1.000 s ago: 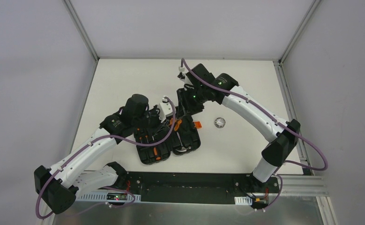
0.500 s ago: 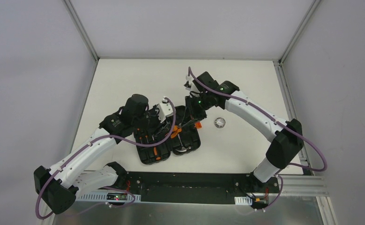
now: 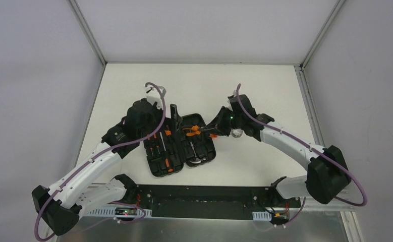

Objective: Pack the tool kit
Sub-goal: Place the pliers in the toolbox.

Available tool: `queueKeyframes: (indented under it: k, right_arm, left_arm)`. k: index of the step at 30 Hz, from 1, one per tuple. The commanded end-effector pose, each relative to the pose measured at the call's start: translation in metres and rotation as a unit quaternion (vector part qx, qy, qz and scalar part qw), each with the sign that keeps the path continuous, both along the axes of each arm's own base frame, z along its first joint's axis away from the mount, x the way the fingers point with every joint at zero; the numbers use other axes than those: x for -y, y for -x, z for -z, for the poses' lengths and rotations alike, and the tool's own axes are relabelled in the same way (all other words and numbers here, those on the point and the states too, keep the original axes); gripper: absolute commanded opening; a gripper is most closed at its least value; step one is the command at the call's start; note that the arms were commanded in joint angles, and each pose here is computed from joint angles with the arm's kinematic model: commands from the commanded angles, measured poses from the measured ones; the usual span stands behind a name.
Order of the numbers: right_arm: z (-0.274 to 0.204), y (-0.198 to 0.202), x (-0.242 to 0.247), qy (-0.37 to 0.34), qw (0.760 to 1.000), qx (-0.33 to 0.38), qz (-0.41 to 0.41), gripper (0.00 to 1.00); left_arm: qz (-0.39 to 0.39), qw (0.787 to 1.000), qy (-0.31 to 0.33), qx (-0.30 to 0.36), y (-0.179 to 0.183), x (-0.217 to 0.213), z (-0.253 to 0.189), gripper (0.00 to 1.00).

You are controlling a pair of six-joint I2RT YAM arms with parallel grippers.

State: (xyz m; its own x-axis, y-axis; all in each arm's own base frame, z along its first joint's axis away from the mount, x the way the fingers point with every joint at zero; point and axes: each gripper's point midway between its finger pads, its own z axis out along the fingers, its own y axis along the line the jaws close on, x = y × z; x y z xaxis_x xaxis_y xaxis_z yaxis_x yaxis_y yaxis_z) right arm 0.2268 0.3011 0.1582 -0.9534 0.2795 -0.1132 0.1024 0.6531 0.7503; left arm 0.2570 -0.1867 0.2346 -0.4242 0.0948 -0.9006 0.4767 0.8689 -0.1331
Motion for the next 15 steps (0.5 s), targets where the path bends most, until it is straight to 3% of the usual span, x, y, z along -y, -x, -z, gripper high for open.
queueKeyframes:
  k: [1,6,10,15]
  right_arm:
    - [-0.066,-0.036,-0.011,-0.158,0.978,0.058,0.125,0.00]
    - [-0.071,-0.039,0.005,-0.251,0.944,0.038,0.211,0.00]
    - [-0.082,-0.039,0.015,-0.324,0.910,0.031,0.256,0.00]
    - [-0.085,-0.034,0.019,-0.371,0.885,0.021,0.282,0.00]
  left_arm:
    - [-0.225,0.954,0.189,-0.059,-0.016,-0.024,0.000,0.94]
    - [-0.283,0.908,0.285,-0.119,-0.018,-0.016,0.026,0.92]
    - [-0.284,0.882,0.350,-0.133,-0.023,-0.005,0.029,0.83]
    - [-0.285,0.862,0.391,-0.150,-0.030,0.008,0.033,0.72]
